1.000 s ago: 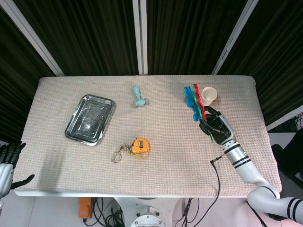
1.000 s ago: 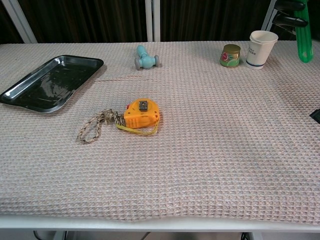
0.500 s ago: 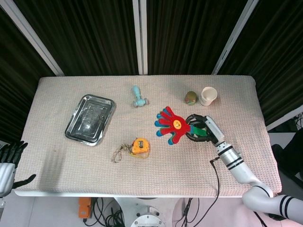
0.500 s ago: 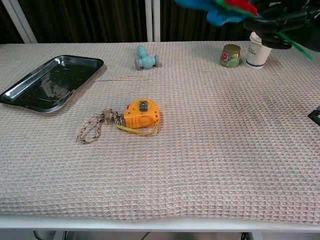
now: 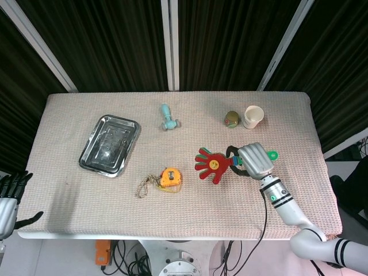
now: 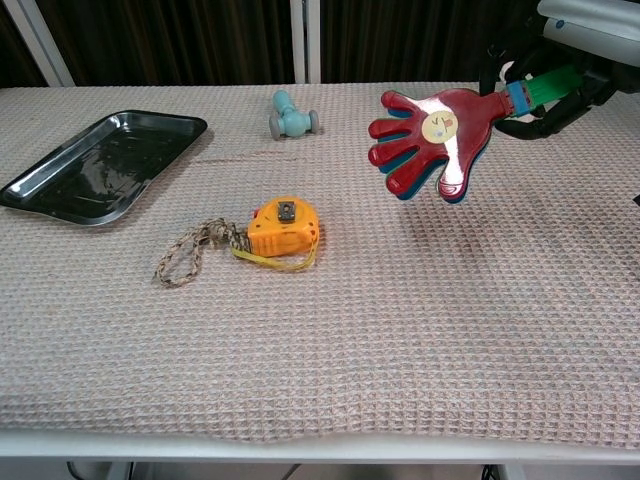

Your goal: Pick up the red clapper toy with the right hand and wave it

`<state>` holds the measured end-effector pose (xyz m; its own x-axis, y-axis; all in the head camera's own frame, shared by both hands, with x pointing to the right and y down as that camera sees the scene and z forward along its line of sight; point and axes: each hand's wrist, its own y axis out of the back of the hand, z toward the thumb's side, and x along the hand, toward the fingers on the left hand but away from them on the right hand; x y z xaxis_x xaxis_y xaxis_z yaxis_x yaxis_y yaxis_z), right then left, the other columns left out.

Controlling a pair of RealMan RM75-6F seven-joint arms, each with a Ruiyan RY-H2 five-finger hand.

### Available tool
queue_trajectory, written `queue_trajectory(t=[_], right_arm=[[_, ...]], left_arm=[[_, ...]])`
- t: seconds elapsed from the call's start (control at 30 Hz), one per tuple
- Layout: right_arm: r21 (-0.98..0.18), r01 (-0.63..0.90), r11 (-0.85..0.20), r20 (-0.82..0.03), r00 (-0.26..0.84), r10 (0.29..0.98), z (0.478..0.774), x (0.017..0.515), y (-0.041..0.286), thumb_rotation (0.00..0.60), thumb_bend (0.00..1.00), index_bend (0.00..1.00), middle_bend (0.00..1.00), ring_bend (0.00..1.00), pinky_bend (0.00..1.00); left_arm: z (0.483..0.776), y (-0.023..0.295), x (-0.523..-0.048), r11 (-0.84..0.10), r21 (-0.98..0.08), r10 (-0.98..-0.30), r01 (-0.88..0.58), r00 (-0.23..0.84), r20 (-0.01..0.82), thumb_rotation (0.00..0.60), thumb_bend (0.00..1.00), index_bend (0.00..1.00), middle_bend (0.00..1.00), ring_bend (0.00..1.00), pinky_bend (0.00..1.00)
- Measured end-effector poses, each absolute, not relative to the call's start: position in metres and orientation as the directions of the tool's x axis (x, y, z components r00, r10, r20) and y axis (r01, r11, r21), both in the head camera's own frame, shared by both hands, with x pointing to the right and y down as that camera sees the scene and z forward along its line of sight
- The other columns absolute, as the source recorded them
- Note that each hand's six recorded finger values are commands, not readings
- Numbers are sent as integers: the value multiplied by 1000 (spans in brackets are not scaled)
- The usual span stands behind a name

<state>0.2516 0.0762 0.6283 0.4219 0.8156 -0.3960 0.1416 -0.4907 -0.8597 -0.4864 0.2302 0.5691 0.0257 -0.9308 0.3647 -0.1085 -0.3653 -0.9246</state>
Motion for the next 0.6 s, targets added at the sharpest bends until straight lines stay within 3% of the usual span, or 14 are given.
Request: queue_trajectory(t=[0.13,0.23,0.4,0.6], right_arm=[[-807,279,-521,-384,423,821,620,249,76,600,477,979,847,824,976],[-691,462,-556,-374,430,822,612,247,75,600,477,979,847,824,977],[-286,787,-547,-347,447,824,595,251,73,600,477,979,847,824,976],[267,875,-405,-315,476,821,577,258,71,600,477,979,850,824,976]], left_arm=[[568,228,-486,-366,-925,-931,-99,32,365,600,106,86,40,0,0],[566,226,-484,-361,-928,-932,-96,39,359,600,106,86,40,0,0],[569,228,-481,-371,-924,-929,-98,43,368,600,106,86,40,0,0],[569,228,-483,-371,-923,-929,-100,40,368,600,106,86,40,0,0]])
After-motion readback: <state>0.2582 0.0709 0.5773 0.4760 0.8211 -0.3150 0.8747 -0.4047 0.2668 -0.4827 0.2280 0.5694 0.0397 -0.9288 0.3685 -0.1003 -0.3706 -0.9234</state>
